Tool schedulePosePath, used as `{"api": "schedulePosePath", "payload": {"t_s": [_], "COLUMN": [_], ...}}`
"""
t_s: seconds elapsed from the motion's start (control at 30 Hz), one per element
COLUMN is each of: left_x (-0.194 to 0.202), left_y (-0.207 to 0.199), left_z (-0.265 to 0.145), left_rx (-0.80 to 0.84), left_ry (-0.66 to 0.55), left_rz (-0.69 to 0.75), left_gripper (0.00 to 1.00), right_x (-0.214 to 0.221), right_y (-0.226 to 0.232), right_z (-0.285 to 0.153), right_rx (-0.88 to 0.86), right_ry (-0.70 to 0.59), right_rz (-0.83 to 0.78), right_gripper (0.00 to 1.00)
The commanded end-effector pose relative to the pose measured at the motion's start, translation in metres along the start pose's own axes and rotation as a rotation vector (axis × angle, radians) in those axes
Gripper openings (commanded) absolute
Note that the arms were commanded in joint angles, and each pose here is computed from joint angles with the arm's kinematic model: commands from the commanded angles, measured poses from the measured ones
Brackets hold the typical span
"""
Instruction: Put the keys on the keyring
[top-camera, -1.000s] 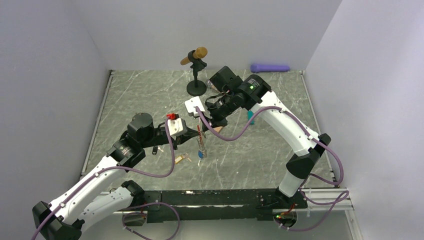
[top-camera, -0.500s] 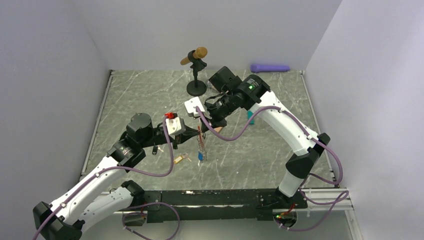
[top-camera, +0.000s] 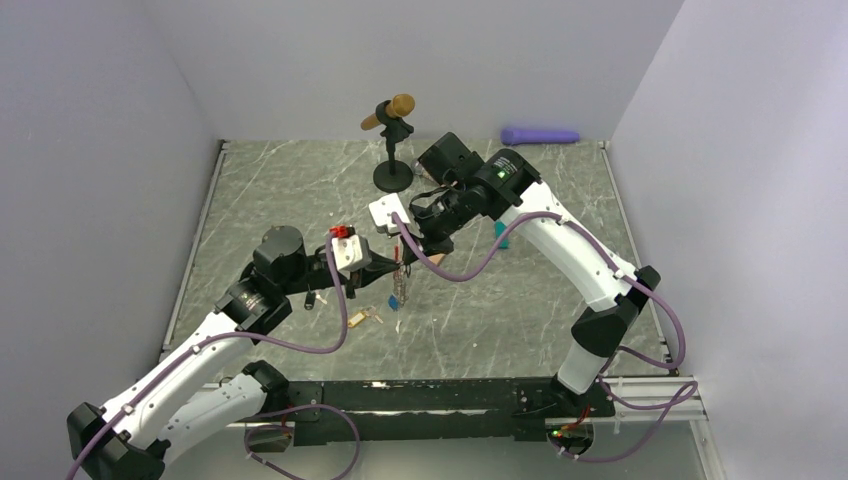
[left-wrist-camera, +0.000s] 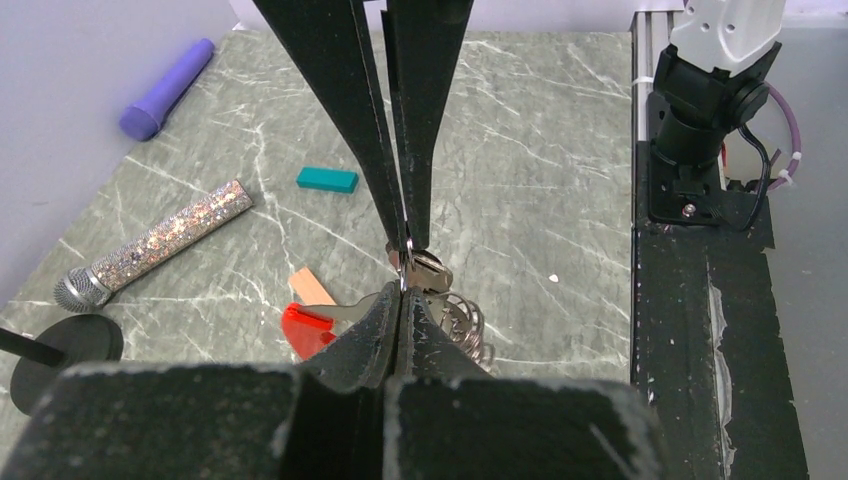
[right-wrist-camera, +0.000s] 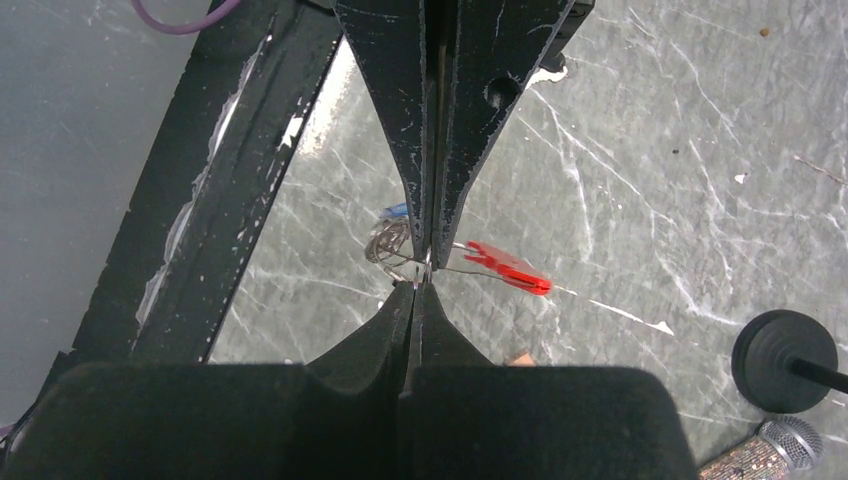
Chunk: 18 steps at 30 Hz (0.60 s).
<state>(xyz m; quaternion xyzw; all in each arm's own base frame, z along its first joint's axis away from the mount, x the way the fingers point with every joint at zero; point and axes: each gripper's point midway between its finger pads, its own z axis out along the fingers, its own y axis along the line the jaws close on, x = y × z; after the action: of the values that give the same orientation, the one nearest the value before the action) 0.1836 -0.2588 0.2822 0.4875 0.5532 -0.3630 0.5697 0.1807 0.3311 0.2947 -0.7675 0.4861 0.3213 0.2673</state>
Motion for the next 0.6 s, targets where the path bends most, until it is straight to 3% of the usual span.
{"api": "schedulePosePath", "payload": {"t_s": [0.0, 0.57], "left_x": [-0.018, -0.020], "left_y": [-0.002, -0.008], "left_z": [0.001, -0.001], "left_rx": [0.039, 0.075], "left_ry": [-0.040, -0.051], "left_rz": [0.070, 0.100], "left_gripper": [0.00, 0.00], "right_x": [-0.013, -0.003], "right_y": [0.002, 0.002], "right_z": [-0.002, 0.007], "right_rx": [-0.010, -0.030], "right_ry": [-0.046, -0.033], "right_rz": [-0.027, 0.014], "right_gripper": [0.00, 0.00]}}
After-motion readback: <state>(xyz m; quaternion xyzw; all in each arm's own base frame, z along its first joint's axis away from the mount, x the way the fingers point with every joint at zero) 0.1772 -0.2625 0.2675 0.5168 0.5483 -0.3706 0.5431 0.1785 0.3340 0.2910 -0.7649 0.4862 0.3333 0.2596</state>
